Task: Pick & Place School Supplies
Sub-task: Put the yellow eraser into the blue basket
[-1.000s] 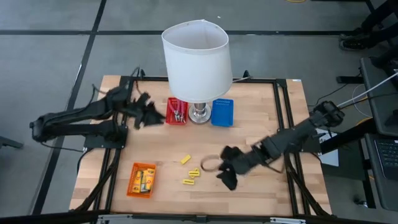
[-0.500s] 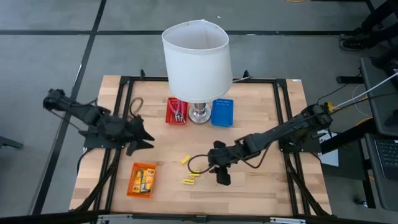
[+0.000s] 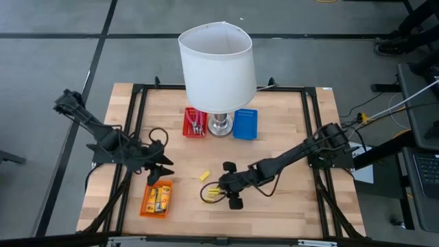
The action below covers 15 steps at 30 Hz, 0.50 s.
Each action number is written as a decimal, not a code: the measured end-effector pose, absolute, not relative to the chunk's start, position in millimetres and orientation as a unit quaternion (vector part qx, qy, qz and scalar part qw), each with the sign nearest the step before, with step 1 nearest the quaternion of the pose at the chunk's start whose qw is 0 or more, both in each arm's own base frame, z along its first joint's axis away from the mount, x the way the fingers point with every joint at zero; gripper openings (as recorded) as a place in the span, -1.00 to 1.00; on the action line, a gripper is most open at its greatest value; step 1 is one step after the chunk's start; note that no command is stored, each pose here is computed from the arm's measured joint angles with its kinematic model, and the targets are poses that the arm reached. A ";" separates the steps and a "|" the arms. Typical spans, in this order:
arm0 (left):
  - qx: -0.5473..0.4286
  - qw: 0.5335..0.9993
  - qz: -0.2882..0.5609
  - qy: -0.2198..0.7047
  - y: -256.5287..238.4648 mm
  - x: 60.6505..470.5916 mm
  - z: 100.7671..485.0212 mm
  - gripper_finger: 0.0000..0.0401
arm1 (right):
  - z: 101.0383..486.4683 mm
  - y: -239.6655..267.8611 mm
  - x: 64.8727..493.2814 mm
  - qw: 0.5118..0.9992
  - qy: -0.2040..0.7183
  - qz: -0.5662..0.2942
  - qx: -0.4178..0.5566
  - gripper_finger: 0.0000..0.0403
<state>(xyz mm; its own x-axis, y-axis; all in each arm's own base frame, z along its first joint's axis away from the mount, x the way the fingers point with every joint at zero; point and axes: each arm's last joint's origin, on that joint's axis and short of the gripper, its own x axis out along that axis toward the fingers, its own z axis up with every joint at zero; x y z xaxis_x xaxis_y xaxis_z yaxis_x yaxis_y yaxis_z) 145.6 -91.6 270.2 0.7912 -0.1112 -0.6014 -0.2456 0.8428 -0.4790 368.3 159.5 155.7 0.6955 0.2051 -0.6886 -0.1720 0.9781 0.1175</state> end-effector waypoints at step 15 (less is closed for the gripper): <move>-0.297 0.897 0.039 0.324 -95.7 142.5 269.6 0.01 | 132.4 165.0 375.5 0.922 0.371 0.108 0.010 -0.26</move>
<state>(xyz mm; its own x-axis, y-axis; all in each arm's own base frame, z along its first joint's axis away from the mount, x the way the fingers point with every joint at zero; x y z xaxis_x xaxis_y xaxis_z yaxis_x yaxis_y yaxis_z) 142.5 -95.7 269.6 0.7871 -0.1228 -0.6045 -0.2622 0.8204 -0.5082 375.5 165.0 132.4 0.7022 0.2059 -0.6816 -0.1912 0.9766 0.0980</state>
